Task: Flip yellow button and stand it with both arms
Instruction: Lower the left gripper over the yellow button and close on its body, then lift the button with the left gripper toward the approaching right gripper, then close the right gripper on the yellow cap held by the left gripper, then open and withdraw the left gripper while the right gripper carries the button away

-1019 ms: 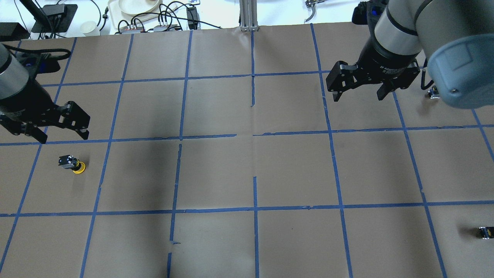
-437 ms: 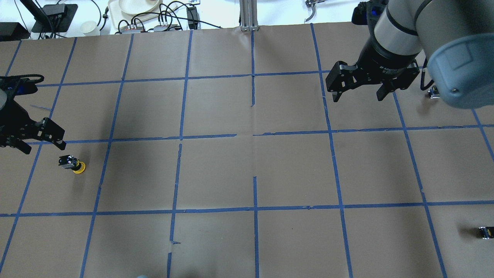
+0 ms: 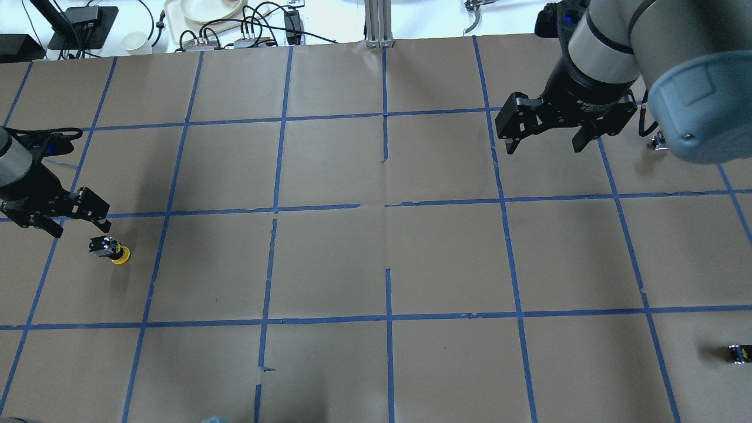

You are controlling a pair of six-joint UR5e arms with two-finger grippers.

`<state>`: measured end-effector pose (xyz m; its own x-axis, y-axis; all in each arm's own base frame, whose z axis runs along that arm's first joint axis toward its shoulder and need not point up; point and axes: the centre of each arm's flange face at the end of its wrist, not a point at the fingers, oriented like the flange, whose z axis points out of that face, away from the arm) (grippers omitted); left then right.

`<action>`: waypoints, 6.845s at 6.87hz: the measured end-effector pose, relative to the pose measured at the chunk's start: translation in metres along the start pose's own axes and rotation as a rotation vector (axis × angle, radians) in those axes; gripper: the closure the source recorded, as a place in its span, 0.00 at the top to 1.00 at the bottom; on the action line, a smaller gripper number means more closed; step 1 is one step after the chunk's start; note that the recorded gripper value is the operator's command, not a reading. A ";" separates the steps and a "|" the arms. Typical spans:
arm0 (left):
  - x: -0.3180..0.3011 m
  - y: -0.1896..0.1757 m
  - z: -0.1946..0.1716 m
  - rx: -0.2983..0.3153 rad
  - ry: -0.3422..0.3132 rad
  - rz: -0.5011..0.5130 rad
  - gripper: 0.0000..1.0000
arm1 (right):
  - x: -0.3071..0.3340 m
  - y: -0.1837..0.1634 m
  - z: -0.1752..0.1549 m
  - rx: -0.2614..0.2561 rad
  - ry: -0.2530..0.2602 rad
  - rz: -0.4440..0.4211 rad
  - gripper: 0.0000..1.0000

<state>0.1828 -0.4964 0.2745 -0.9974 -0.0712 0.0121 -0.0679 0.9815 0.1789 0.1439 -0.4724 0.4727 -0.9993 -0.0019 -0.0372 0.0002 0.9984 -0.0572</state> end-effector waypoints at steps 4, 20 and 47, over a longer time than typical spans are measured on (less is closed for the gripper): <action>-0.003 -0.008 0.041 -0.053 0.011 0.008 0.81 | -0.001 -0.002 0.000 0.014 -0.008 0.002 1.00; 0.078 -0.021 -0.051 -0.291 0.372 -0.162 0.00 | 0.036 -0.014 -0.009 0.033 -0.015 0.026 1.00; 0.473 0.036 -0.125 -0.691 1.410 -0.479 0.91 | 0.081 -0.030 0.022 -0.166 -1.161 0.540 0.19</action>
<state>-0.2887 -0.5167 0.4094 -0.0544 -0.8029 0.5936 0.0641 0.5905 0.8045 0.0634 -0.5036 0.4495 -0.2572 0.4375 -0.8616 0.3035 0.8831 0.3579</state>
